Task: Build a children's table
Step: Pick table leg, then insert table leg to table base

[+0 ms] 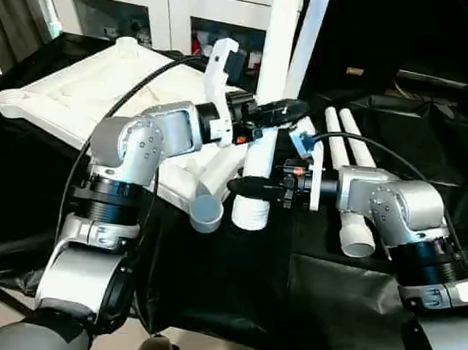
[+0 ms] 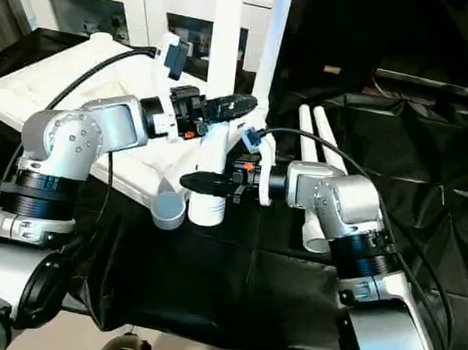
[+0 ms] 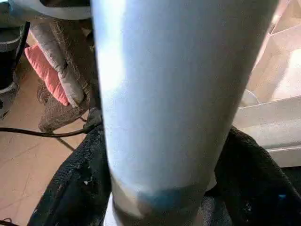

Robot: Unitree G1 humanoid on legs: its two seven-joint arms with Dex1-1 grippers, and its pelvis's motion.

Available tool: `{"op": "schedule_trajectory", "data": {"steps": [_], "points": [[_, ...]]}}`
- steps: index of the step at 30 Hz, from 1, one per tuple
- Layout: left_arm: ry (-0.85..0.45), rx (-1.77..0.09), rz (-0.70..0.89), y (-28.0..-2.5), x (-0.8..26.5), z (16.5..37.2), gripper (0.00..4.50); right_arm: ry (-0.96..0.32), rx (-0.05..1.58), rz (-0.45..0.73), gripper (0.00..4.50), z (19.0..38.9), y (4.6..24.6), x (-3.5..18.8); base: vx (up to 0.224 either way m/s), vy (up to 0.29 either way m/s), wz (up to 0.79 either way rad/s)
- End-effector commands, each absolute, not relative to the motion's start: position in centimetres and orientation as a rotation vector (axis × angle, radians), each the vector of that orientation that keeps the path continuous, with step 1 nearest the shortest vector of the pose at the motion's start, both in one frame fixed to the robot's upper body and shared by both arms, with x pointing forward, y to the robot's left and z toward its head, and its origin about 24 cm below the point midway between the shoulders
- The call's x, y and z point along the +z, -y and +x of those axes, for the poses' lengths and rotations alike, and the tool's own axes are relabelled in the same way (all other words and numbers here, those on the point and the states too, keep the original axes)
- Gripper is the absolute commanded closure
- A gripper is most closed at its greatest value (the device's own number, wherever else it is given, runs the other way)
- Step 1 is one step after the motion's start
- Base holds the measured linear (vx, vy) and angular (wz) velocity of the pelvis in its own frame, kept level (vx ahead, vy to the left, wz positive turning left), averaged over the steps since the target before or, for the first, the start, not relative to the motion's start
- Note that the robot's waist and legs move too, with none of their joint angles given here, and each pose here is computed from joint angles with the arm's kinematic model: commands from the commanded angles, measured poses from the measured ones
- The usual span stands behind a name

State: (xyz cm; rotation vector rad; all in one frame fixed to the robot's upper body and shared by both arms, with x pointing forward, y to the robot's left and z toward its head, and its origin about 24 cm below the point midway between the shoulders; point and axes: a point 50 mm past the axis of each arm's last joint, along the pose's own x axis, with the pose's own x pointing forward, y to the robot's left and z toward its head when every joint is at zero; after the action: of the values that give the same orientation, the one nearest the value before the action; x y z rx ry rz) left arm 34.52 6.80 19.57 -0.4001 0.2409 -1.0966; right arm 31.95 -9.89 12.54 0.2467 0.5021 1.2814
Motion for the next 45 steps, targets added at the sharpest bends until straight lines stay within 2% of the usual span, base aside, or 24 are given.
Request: {"op": "schedule_trajectory", "data": {"steps": [1, 11, 17, 19, 22, 24, 25, 27, 28, 29, 31, 33, 36, 37, 38, 41, 42, 44, 45], "points": [[-0.218, -1.139, -0.378, -6.3, 20.7, 34.3, 2.64, -0.519, 1.267, 0.249, 1.72, 31.9, 10.2, 12.2, 0.000, 0.000, 0.00], [-0.219, -1.153, -0.382, -6.3, 20.7, 34.2, 2.64, -0.538, 1.252, 0.252, 2.48, 32.1, 10.3, 11.8, 0.000, 0.000, 0.00], [-0.206, -1.143, -0.365, -6.5, 20.7, 34.3, 2.64, -0.521, 1.236, 0.259, 2.57, 32.3, 10.4, 11.9, 0.000, 0.000, 0.00], [-0.212, -1.157, -0.378, -6.5, 20.7, 34.2, 2.08, -0.511, 1.228, 0.264, 2.57, 32.4, 10.4, 11.9, 0.000, 0.000, 0.00], [-0.207, -1.154, -0.397, -6.6, 20.7, 34.2, 1.74, -0.484, 1.210, 0.281, 2.57, 32.6, 10.4, 12.0, 0.000, 0.000, 0.00], [-0.149, -1.096, -0.424, -7.0, 21.0, 34.7, 1.58, -0.427, 1.191, 0.310, 2.57, 32.9, 10.3, 12.3, 0.000, 0.000, 0.00], [-0.062, -1.032, -0.488, -7.8, 21.5, 35.4, 1.48, -0.356, 1.164, 0.353, 2.57, 33.3, 10.4, 12.9, 0.000, 0.000, 0.00], [-0.037, -1.016, -0.510, -8.0, 21.7, 35.6, 1.48, -0.335, 1.155, 0.367, 2.57, 33.4, 10.4, 13.0, 0.000, 0.000, 0.00], [0.057, -0.950, -0.568, -9.1, 22.2, 36.2, 1.48, -0.291, 1.108, 0.399, 2.57, 33.8, 10.7, 13.4, 0.000, 0.000, 0.00], [0.091, -0.913, -0.595, -9.8, 22.4, 36.5, 1.48, -0.272, 1.081, 0.408, 2.57, 34.0, 10.9, 13.5, 0.000, 0.000, 0.00], [0.138, -0.868, -0.630, -11.1, 22.6, 36.7, 1.48, -0.249, 1.029, 0.403, 2.57, 34.2, 11.4, 13.5, 0.000, 0.000, 0.00], [0.154, -0.869, -0.597, -11.8, 22.6, 36.6, 1.48, -0.244, 0.992, 0.395, 2.57, 34.4, 11.7, 13.3, 0.000, 0.000, 0.00], [0.152, -0.924, -0.453, -12.5, 22.3, 36.1, 1.48, -0.238, 0.902, 0.337, 2.57, 34.8, 12.4, 12.7, 0.000, 0.000, 0.00], [0.084, -1.042, -0.154, -12.8, 20.8, 35.1, 1.48, -0.219, 0.816, 0.259, 2.57, 35.0, 13.0, 12.3, 0.000, 0.000, 0.00], [0.024, -1.111, 0.021, -13.0, 19.6, 34.6, 1.48, -0.198, 0.776, 0.221, 2.57, 35.1, 13.3, 12.2, 0.000, 0.000, 0.00], [-0.135, -1.245, 0.276, -14.1, 17.2, 33.7, 1.48, -0.165, 0.705, 0.173, 2.57, 35.2, 14.1, 12.1, 0.000, 0.000, 0.00], [-0.149, -1.252, 0.297, -14.2, 17.0, 33.7, 1.48, -0.164, 0.700, 0.169, 2.57, 35.2, 14.1, 12.1, 0.000, 0.000, 0.00], [-0.292, -1.275, 0.519, -15.8, 15.5, 33.8, 1.48, -0.163, 0.687, 0.132, 2.57, 35.0, 14.6, 11.9, 0.000, 0.000, 0.00], [-0.331, -1.278, 0.579, -16.2, 15.1, 33.8, 1.48, -0.160, 0.694, 0.121, 2.57, 34.9, 14.7, 11.9, 0.000, 0.000, 0.00]]}}
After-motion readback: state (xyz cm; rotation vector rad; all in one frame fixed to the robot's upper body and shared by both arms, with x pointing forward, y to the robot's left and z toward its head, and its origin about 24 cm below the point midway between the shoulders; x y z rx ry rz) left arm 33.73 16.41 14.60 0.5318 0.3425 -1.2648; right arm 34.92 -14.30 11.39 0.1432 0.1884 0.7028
